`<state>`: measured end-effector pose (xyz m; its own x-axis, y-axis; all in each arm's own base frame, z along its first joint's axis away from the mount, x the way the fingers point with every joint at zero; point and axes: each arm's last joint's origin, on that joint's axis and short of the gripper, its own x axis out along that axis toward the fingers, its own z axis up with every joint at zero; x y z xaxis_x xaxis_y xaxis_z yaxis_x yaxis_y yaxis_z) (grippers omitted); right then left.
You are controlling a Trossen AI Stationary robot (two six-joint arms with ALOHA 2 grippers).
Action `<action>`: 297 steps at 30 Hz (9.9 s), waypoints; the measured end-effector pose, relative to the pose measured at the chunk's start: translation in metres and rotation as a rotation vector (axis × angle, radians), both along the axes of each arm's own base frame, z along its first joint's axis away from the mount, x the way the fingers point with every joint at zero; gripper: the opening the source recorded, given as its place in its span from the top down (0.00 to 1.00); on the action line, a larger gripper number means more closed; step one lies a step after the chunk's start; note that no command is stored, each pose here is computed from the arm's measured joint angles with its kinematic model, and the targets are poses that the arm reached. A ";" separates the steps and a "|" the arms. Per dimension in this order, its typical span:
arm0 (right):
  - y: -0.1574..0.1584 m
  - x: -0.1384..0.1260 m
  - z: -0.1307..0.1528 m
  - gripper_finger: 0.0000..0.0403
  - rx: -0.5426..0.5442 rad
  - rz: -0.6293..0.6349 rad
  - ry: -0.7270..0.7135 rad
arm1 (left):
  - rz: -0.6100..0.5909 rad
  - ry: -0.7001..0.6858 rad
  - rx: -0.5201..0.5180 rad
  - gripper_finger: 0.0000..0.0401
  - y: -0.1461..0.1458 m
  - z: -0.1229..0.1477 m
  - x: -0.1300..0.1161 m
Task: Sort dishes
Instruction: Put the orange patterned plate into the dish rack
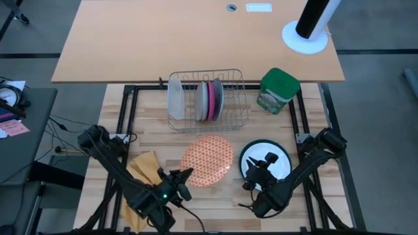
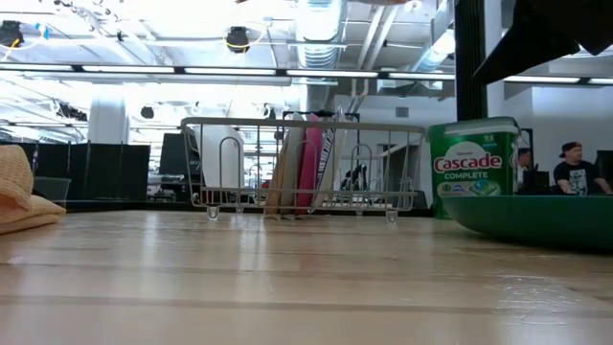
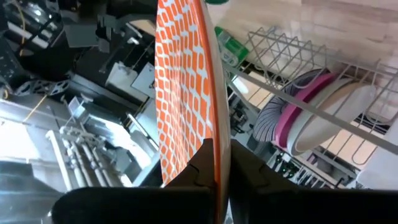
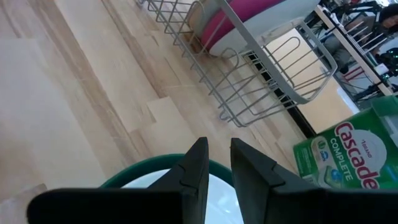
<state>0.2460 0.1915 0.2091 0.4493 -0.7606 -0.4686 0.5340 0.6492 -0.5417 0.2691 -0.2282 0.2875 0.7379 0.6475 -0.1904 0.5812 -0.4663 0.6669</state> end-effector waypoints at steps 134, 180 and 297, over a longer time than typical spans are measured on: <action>-0.122 -0.033 0.187 0.83 -0.136 -0.002 -0.030 | -0.577 -0.996 -2.345 0.98 0.141 0.070 -0.066; -0.085 -0.040 0.141 0.83 -0.091 0.180 0.098 | -0.258 -1.645 -1.516 0.98 0.097 0.088 0.065; -0.067 -0.075 0.168 1.00 0.171 0.400 0.219 | 0.091 -1.751 -1.731 0.98 0.148 0.057 0.094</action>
